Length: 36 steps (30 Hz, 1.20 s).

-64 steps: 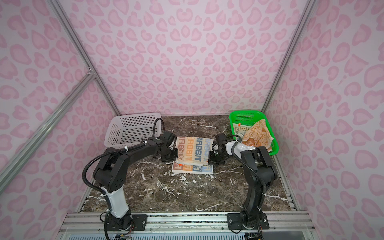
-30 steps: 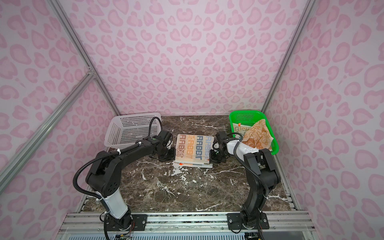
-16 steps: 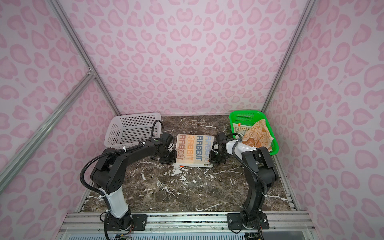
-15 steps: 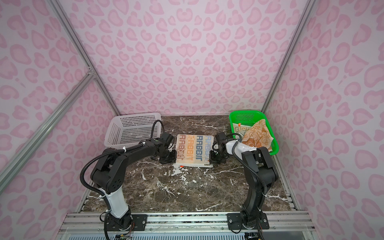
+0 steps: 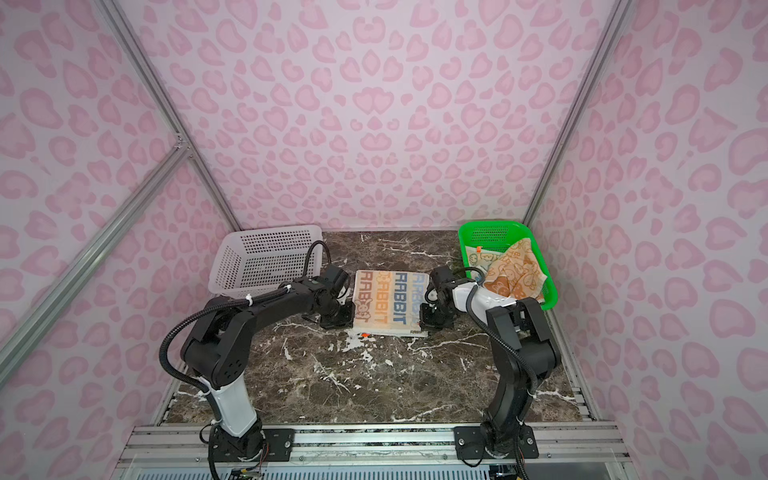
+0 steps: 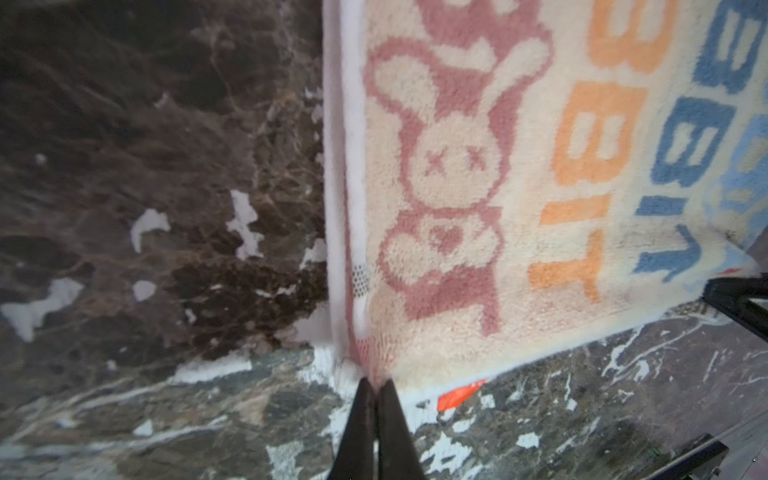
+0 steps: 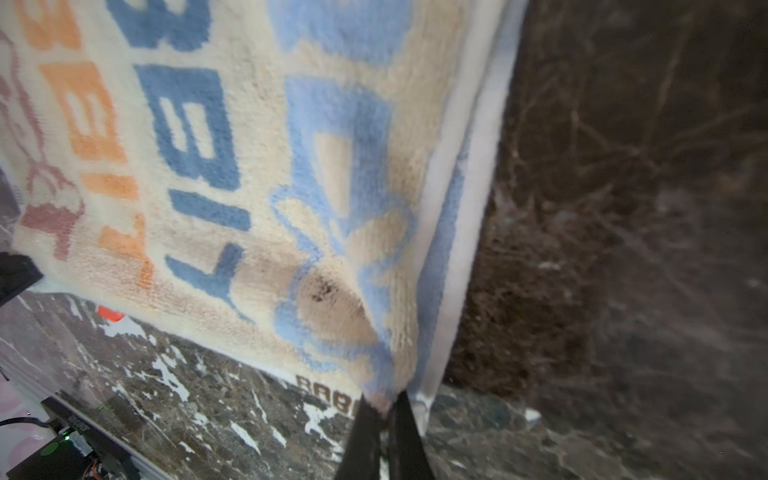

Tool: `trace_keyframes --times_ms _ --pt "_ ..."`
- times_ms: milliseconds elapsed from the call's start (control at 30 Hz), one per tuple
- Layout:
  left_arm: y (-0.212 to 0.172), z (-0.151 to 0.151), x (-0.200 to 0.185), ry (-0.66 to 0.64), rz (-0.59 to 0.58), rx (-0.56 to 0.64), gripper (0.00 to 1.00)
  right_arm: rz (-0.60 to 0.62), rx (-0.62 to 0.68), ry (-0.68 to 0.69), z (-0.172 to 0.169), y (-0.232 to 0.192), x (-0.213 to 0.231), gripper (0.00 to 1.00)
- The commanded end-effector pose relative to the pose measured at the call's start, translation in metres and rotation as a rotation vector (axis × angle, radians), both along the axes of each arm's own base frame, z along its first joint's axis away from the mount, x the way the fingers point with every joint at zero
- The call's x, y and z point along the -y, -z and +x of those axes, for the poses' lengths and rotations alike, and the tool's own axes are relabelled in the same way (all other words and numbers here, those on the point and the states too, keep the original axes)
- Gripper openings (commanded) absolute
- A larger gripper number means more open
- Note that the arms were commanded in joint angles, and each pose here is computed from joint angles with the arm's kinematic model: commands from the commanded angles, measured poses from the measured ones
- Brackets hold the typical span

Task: Fold and stack the towels
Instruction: 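Press the folded edge down with both grippers and release, then raise both grippers off the folded towel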

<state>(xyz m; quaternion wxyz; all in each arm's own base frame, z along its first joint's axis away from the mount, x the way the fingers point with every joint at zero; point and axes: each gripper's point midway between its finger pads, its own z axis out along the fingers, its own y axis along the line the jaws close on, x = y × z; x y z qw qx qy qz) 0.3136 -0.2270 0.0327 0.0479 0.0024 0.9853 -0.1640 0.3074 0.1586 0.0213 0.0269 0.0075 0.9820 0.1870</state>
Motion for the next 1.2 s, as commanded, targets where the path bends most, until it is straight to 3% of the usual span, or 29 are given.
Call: trace_keyframes --times_ms 0,133,233,333,433,467,500,533,567,600,633,767,900,1000,1167 --pt "0.009 -0.006 -0.005 0.007 0.032 -0.026 0.03 -0.045 -0.013 0.002 -0.002 0.01 0.006 0.0" --pt "0.012 -0.007 -0.006 0.008 0.043 -0.036 0.03 -0.045 -0.008 -0.006 -0.002 0.009 0.002 0.05" --pt "0.007 -0.005 -0.005 0.009 0.041 -0.026 0.06 -0.051 0.0 -0.012 -0.002 0.005 0.001 0.16" --pt "-0.003 -0.001 -0.003 0.009 0.035 -0.005 0.15 -0.047 0.019 -0.014 0.0 -0.005 0.0 0.32" --pt "-0.018 0.005 -0.002 0.008 0.037 0.035 0.38 -0.043 0.051 -0.016 0.003 -0.022 -0.001 0.53" --pt "-0.024 0.007 -0.001 0.009 0.033 0.05 0.51 -0.041 0.065 -0.015 0.004 -0.03 -0.001 0.59" --pt "-0.03 0.009 -0.001 0.01 0.03 0.064 0.7 -0.041 0.08 -0.013 0.006 -0.037 -0.001 0.66" --pt "-0.036 0.011 -0.001 0.008 0.031 0.074 0.8 -0.041 0.091 -0.014 0.007 -0.044 -0.001 0.73" --pt "-0.042 0.015 0.0 0.005 0.031 0.09 0.82 -0.038 0.108 -0.012 0.01 -0.052 -0.001 0.81" --pt "-0.052 0.019 0.001 0.001 0.024 0.112 1.0 -0.033 0.123 -0.011 0.012 -0.06 -0.002 0.89" --pt "-0.06 0.023 0.003 -0.003 0.017 0.129 0.98 -0.024 0.14 -0.009 0.016 -0.068 -0.003 0.97" --pt "-0.099 0.05 0.029 -0.043 -0.138 0.202 0.98 0.087 0.198 0.043 0.046 -0.09 -0.013 0.98" --pt "-0.117 0.068 0.058 -0.108 -0.307 0.195 0.98 0.206 0.213 0.09 0.071 -0.092 -0.03 0.98" --pt "-0.114 0.072 0.066 -0.152 -0.36 0.182 0.98 0.301 0.197 0.109 0.076 -0.084 -0.048 0.98" --pt "-0.081 0.06 0.066 -0.186 -0.356 0.123 0.98 0.356 0.174 0.137 0.078 -0.064 -0.059 0.98"
